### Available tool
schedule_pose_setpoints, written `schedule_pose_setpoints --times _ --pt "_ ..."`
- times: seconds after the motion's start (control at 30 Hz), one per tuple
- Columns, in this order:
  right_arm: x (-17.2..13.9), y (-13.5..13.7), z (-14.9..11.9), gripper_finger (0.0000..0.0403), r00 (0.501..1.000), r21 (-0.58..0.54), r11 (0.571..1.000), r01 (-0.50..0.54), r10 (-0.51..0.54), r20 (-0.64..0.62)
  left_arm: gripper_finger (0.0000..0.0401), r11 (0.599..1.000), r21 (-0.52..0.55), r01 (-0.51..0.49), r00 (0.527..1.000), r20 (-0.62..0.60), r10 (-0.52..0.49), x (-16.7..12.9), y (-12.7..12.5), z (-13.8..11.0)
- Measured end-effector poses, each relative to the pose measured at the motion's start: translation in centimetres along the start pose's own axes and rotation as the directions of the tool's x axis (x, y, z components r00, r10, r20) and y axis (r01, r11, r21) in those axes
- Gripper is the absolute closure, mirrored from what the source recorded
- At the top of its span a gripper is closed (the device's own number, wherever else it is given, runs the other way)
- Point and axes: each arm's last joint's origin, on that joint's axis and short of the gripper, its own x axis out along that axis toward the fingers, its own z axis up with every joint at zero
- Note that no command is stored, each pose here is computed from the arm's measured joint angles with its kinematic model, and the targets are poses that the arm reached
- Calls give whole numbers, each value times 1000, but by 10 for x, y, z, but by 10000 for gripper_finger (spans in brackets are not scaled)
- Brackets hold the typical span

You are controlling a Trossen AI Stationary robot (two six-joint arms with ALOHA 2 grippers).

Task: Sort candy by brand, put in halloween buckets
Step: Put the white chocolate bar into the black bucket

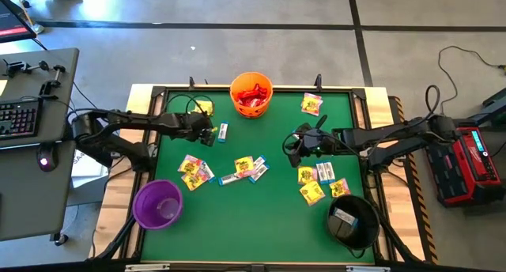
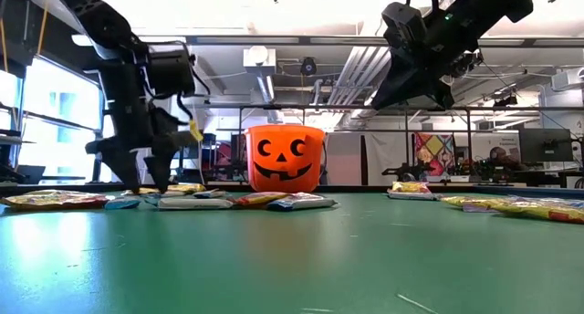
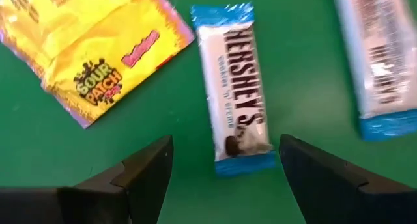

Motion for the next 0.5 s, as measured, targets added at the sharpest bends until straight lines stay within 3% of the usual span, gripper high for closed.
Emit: schedule_pose_setpoints --times 0.27,0.5 --pt "0 0 0 403 1000 1 1000 -3 3 2 133 999 -6 -34 999 -17 34 11 -3 -1" --pt "0 0 0 403 1000 1 1000 5 -5 10 199 1000 18 -8 1000 -24 9 11 -4 -1"
